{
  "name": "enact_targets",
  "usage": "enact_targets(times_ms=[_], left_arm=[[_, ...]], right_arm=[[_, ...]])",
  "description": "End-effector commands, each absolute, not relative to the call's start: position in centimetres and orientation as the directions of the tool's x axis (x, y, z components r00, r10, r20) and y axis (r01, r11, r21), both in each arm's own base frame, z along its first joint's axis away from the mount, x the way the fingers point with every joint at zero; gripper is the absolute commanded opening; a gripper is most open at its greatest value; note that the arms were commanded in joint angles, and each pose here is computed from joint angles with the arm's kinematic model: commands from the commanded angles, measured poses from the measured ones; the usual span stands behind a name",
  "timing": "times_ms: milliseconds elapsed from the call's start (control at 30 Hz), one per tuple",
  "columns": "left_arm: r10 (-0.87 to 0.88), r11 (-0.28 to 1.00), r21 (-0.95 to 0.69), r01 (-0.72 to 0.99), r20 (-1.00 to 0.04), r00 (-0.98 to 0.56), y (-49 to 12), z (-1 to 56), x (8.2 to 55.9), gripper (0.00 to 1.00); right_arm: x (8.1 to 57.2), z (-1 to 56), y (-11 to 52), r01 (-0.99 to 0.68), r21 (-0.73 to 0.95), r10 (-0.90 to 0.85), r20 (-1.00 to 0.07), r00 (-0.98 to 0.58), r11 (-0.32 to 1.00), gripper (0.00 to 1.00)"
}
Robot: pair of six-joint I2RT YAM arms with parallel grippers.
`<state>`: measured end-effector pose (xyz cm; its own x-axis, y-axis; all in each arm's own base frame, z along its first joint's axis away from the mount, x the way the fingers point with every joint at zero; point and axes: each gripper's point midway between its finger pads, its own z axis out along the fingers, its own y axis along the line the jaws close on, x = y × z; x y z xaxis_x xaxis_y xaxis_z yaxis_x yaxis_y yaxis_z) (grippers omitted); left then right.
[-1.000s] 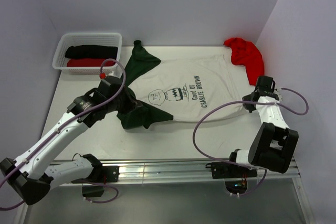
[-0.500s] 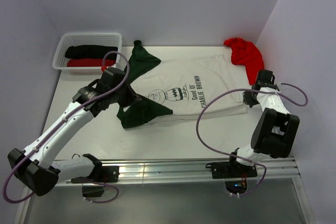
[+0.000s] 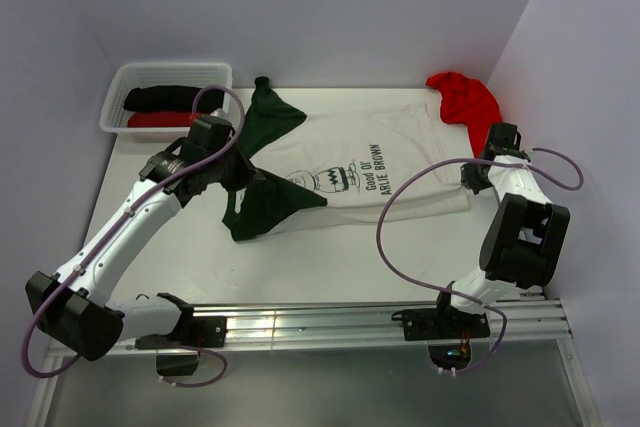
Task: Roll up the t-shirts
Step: Fold the tshirt
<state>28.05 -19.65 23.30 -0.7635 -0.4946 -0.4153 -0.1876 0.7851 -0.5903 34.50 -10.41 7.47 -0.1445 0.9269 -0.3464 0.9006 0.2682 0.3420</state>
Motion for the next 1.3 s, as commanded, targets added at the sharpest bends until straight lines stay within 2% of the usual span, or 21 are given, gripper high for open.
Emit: enact_targets(times_ms=[0, 667, 1067, 1133, 1167, 1267], left_arm=[[-0.481, 0.773, -0.625, -0.111, -0.461, -0.746, -20.3, 25.7, 29.6, 0.00], [-0.463, 0.785, -0.608, -0.115, -0.454, -0.761, -20.2, 23.8, 32.8, 0.00], [-0.465, 0.793, -0.597, -0.119, -0.469, -0.751, -20.2, 22.6, 35.9, 0.00], [-0.466, 0.794, -0.595, -0.120, -0.471, -0.749, -20.2, 22.3, 36.4, 0.00], [-0.467, 0.794, -0.596, -0.120, -0.472, -0.748, -20.1, 22.2, 36.6, 0.00], [-0.465, 0.786, -0.608, -0.111, -0.464, -0.754, -20.4, 21.6, 37.1, 0.00]], right_arm=[[36.4, 8.6, -11.1, 0.885, 0.381, 0.917, -0.384, -0.111, 0.267, 0.00], [39.7, 7.5, -10.6, 0.887, 0.358, 0.916, -0.372, -0.150, 0.291, 0.00], [41.8, 6.6, -10.1, 0.856, 0.413, 0.921, -0.351, -0.166, 0.312, 0.01], [42.2, 6.5, -10.0, 0.843, 0.424, 0.918, -0.351, -0.184, 0.331, 0.12], [42.2, 6.5, -10.0, 0.842, 0.423, 0.917, -0.352, -0.187, 0.334, 0.25], [42.4, 6.4, -9.9, 0.836, 0.430, 0.915, -0.354, -0.192, 0.342, 0.45]])
